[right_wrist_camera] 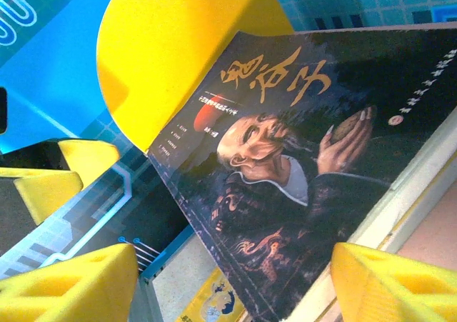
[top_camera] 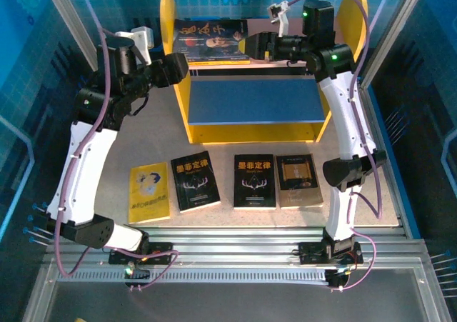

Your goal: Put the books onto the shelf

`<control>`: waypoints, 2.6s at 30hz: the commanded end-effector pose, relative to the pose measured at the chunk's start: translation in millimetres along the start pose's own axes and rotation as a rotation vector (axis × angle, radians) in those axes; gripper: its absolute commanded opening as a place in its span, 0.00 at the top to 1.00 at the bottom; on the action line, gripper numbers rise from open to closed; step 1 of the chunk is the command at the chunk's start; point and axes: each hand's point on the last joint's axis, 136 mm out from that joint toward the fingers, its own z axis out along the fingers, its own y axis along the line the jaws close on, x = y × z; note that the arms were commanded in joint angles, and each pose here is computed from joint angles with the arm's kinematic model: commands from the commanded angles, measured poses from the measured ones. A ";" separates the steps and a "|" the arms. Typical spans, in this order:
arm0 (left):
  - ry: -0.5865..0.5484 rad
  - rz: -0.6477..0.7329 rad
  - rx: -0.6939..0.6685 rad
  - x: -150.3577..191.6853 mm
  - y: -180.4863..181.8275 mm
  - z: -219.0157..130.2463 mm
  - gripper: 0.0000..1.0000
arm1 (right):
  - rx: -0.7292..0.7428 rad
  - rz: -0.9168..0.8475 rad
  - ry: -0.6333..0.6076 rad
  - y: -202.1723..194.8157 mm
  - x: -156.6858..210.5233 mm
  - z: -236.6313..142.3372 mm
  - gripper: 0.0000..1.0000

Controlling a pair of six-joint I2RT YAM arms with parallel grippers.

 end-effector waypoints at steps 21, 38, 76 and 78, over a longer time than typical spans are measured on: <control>0.273 0.023 -0.241 116.1 73.0 -24.2 0.07 | 0.353 -0.173 -0.007 -20.9 83.7 -75.5 0.27; 0.555 -0.240 -0.408 261.3 123.8 -29.6 0.06 | 0.374 0.079 0.240 -32.0 302.6 -23.4 0.32; 0.838 -0.472 -0.245 393.6 91.2 -3.1 0.08 | 0.450 0.172 0.680 -77.4 426.1 78.9 0.50; 0.853 -0.442 -0.227 394.2 80.8 0.6 0.08 | 0.474 0.219 0.651 -91.8 419.9 62.8 0.50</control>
